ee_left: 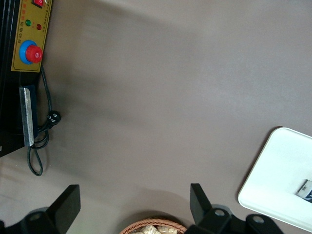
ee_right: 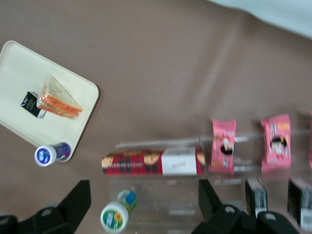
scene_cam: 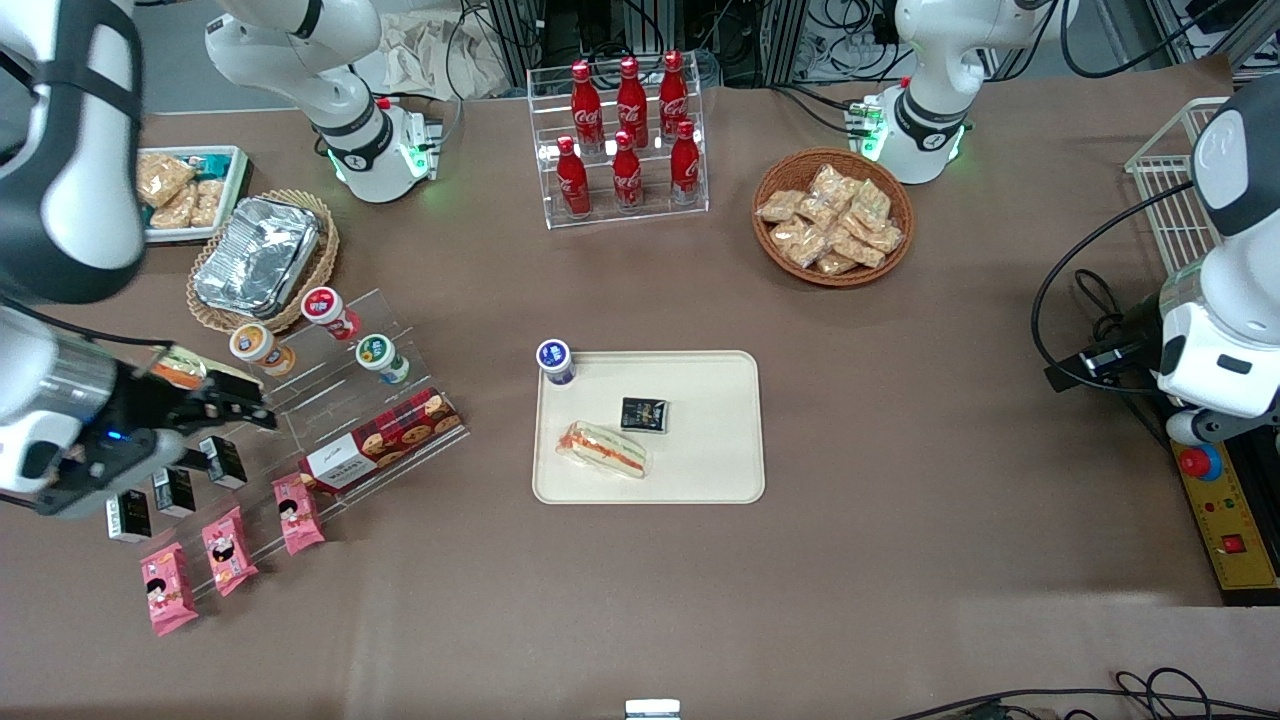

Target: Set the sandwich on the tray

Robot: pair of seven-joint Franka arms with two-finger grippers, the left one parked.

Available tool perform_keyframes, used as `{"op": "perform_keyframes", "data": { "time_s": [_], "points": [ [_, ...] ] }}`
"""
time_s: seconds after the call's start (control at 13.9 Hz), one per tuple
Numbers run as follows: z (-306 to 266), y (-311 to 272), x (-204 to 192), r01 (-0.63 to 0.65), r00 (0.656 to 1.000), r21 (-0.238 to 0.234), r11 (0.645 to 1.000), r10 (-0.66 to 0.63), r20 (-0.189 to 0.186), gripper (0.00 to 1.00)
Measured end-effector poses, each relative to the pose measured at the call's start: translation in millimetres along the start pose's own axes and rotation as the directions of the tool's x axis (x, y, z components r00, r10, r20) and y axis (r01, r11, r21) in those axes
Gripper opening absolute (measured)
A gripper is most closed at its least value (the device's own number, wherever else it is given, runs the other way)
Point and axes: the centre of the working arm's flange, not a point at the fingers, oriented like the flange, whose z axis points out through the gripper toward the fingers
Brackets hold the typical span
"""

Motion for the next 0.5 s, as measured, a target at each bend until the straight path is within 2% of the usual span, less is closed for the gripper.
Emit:
{"op": "perform_keyframes", "data": {
  "time_s": [0.22, 0.5],
  "points": [
    [-21, 21, -27, -0.181, 0.983, 0.018, 0.983, 0.18, 0.042, 0.99],
    [-54, 11, -41, -0.264, 0.961, -0.048, 0.963, 0.267, 0.07, 0.99]
  ]
}}
